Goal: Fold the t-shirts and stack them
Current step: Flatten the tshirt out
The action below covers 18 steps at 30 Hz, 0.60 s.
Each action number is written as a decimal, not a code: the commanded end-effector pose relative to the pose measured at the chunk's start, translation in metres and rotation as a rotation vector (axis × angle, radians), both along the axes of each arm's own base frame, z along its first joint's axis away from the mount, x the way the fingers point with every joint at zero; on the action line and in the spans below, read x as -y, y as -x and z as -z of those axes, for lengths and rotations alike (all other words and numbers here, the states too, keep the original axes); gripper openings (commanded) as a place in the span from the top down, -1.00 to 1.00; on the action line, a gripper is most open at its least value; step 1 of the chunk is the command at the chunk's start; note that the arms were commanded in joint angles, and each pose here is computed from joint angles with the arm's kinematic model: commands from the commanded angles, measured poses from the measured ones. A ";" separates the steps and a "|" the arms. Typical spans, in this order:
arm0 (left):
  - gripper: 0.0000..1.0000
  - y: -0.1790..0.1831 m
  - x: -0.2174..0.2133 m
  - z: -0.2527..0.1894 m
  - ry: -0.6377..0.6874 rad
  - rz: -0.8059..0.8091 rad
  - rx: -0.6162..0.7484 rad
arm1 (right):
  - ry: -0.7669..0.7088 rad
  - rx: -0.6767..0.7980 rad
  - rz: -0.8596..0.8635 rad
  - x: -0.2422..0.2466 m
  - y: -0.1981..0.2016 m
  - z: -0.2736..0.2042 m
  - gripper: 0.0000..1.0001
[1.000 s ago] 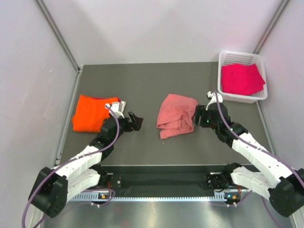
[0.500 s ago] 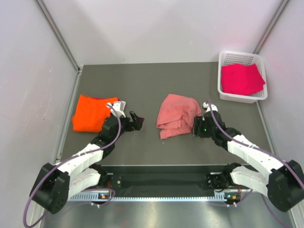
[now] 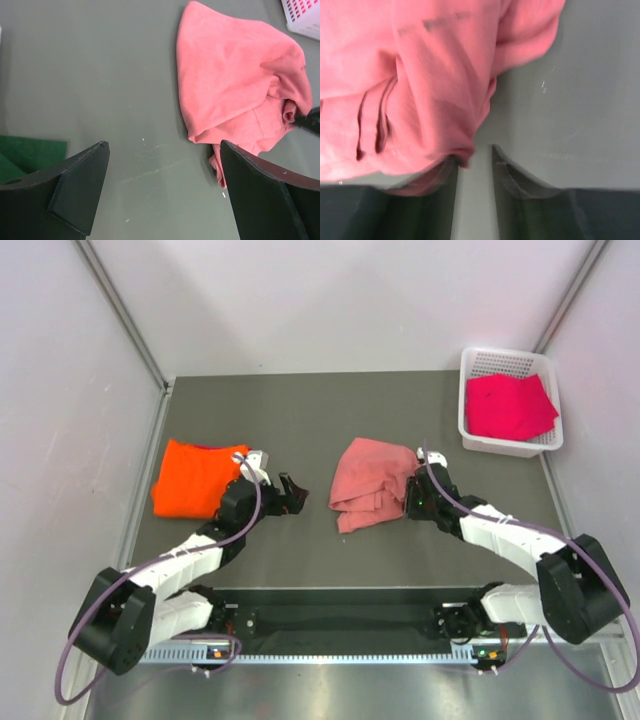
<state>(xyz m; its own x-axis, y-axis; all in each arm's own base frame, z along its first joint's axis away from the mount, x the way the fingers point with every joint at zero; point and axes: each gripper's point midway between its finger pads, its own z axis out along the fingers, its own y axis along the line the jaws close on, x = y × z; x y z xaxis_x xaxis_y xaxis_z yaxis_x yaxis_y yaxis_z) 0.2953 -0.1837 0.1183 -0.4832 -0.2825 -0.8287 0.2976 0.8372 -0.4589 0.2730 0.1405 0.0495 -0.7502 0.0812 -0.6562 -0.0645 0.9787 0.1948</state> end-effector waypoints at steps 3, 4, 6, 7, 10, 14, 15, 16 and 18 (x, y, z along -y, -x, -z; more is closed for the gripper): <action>-0.92 -0.008 0.019 -0.016 0.026 0.078 0.018 | 0.044 0.148 0.068 -0.001 -0.040 -0.046 1.00; -0.91 -0.007 0.022 -0.013 0.025 0.091 0.008 | 0.071 0.152 0.076 0.004 -0.039 -0.050 1.00; -0.91 -0.007 0.024 -0.013 0.027 0.099 0.005 | 0.091 0.212 0.114 0.014 -0.043 -0.074 1.00; -0.91 -0.007 0.024 -0.014 0.029 0.102 0.008 | 0.118 0.219 0.116 0.020 -0.041 -0.080 1.00; -0.91 -0.006 0.028 -0.014 0.034 0.120 0.007 | 0.148 0.284 0.140 0.033 -0.039 -0.116 1.00; -0.91 -0.002 0.037 -0.014 0.023 0.157 0.011 | 0.090 0.389 0.059 0.024 -0.035 -0.181 1.00; -0.91 -0.001 0.040 -0.013 0.012 0.173 0.015 | 0.075 0.407 0.044 0.023 -0.032 -0.194 1.00; -0.91 0.003 0.048 -0.016 0.008 0.200 0.023 | 0.077 0.408 0.030 0.024 -0.029 -0.206 1.00; -0.91 0.007 0.056 -0.014 -0.018 0.226 0.030 | 0.079 0.388 -0.004 0.022 -0.022 -0.212 1.00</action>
